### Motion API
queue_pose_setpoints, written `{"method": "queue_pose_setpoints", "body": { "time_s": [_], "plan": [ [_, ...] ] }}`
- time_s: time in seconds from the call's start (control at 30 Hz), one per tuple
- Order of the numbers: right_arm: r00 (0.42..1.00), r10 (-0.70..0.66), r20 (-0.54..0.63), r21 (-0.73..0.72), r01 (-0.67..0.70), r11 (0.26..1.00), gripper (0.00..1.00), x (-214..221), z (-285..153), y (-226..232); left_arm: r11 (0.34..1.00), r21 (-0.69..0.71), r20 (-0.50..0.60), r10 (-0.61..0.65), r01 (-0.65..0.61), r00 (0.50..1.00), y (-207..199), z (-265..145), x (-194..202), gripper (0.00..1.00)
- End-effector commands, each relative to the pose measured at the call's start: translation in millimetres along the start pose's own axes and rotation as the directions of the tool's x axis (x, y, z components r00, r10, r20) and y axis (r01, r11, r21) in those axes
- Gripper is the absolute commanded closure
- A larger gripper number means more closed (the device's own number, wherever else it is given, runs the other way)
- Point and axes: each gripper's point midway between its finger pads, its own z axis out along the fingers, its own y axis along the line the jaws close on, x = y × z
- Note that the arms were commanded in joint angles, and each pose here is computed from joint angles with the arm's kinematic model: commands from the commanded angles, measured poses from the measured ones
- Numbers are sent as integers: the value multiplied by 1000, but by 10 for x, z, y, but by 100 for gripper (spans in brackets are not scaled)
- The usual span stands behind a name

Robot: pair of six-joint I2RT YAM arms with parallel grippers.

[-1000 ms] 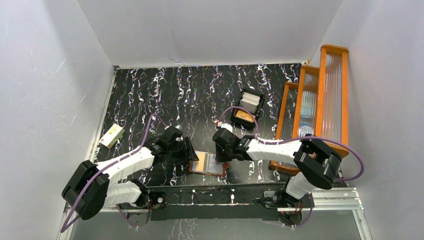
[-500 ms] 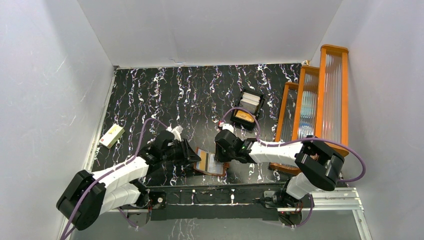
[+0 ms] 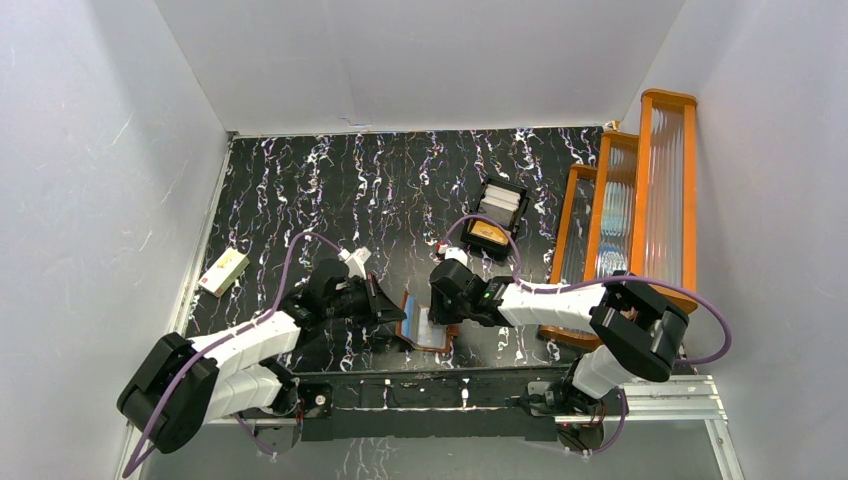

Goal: Put the credit cards into the card holder
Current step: Turn over the card slot in the card holder.

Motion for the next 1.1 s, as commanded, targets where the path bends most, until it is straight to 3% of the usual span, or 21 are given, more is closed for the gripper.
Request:
{"method": "queue_pose_setpoints", "body": {
  "time_s": [0.0, 0.33, 0.53, 0.83, 1.07],
  "plan": [
    [997, -14, -72, 74, 19, 997, 76, 237, 28, -260, 1000, 7, 0, 23, -23, 1000, 9, 15, -4, 100],
    [999, -16, -42, -6, 15, 1000, 65, 115, 66, -41, 994, -56, 8, 96, -95, 995, -56, 12, -71, 100],
    [998, -48, -35, -22, 47, 999, 64, 15, 45, 62, 953, -243, -18, 184, -182, 983, -3, 77, -51, 100],
    [998, -22, 58, 54, 19, 998, 53, -279, -393, 4, 843, -496, 18, 248, -207, 968, -106, -271, -307, 100],
    [979, 23, 202, -28, -17, 999, 44, -646, -802, 204, 793, -578, 9, 243, -193, 970, -132, -287, -364, 100]
  ]
}}
